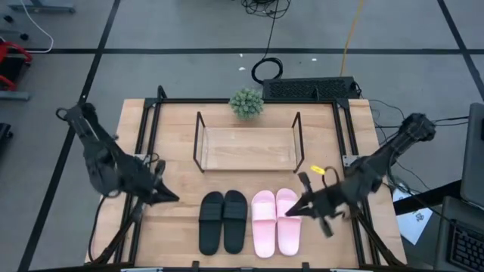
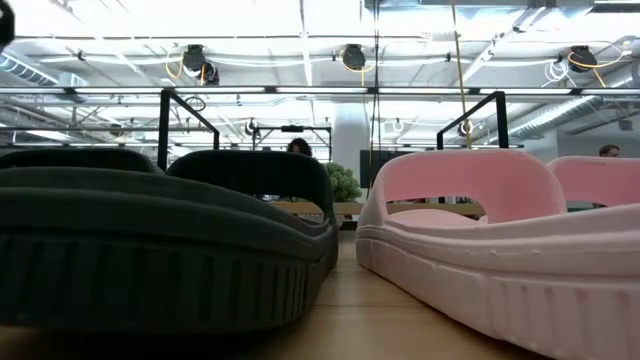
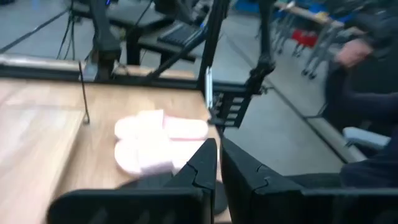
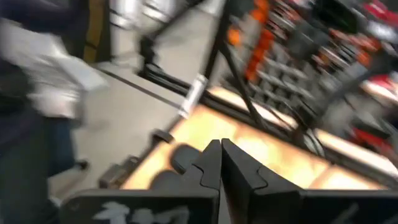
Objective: Pick and place slides into the shelf
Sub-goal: Put the left black slides on the shelf
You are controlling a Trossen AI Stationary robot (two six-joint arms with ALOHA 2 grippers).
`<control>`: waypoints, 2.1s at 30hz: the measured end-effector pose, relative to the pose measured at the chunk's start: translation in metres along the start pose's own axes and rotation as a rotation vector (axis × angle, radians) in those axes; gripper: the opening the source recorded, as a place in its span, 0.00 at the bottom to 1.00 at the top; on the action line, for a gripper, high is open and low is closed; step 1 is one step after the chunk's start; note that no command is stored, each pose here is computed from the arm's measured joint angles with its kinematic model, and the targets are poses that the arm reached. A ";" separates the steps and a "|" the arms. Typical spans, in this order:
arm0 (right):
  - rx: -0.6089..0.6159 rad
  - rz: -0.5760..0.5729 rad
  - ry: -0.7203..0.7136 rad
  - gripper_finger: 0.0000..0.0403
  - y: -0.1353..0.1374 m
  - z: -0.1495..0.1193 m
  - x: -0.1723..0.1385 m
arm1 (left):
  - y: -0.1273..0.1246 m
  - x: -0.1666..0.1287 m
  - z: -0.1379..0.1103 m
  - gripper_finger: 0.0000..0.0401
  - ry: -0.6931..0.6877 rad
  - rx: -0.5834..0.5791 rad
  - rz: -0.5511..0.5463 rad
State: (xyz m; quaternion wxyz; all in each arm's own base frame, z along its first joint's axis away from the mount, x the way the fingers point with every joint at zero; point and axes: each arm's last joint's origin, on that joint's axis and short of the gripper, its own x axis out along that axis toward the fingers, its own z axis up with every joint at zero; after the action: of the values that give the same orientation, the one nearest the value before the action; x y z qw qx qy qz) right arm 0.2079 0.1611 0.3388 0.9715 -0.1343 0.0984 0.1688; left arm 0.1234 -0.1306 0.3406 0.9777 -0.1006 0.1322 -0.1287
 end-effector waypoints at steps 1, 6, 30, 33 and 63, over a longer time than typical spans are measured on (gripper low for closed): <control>0.013 -0.039 0.029 0.00 0.007 0.000 0.005 | -0.006 0.004 -0.003 0.06 0.009 -0.008 0.015; 0.087 -0.149 0.089 0.00 0.040 -0.006 0.021 | -0.031 0.023 -0.023 0.06 0.032 -0.060 0.115; 0.171 -0.424 0.071 0.00 0.115 -0.033 0.016 | -0.075 0.116 -0.099 0.06 -0.201 -0.516 0.409; 0.164 -0.404 0.068 0.00 0.120 -0.033 0.012 | -0.082 0.119 -0.116 0.06 -0.150 -0.591 0.371; 0.207 -0.382 0.051 0.00 0.127 -0.032 0.007 | -0.087 0.120 -0.228 0.01 -0.080 -0.534 0.523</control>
State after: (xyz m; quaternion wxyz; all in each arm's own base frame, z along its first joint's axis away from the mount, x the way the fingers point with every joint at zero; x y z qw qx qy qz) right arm 0.1643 0.2691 0.2776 0.9916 -0.0541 0.1125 -0.0327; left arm 0.1509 -0.2837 0.1177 0.9213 -0.3196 0.1442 0.1683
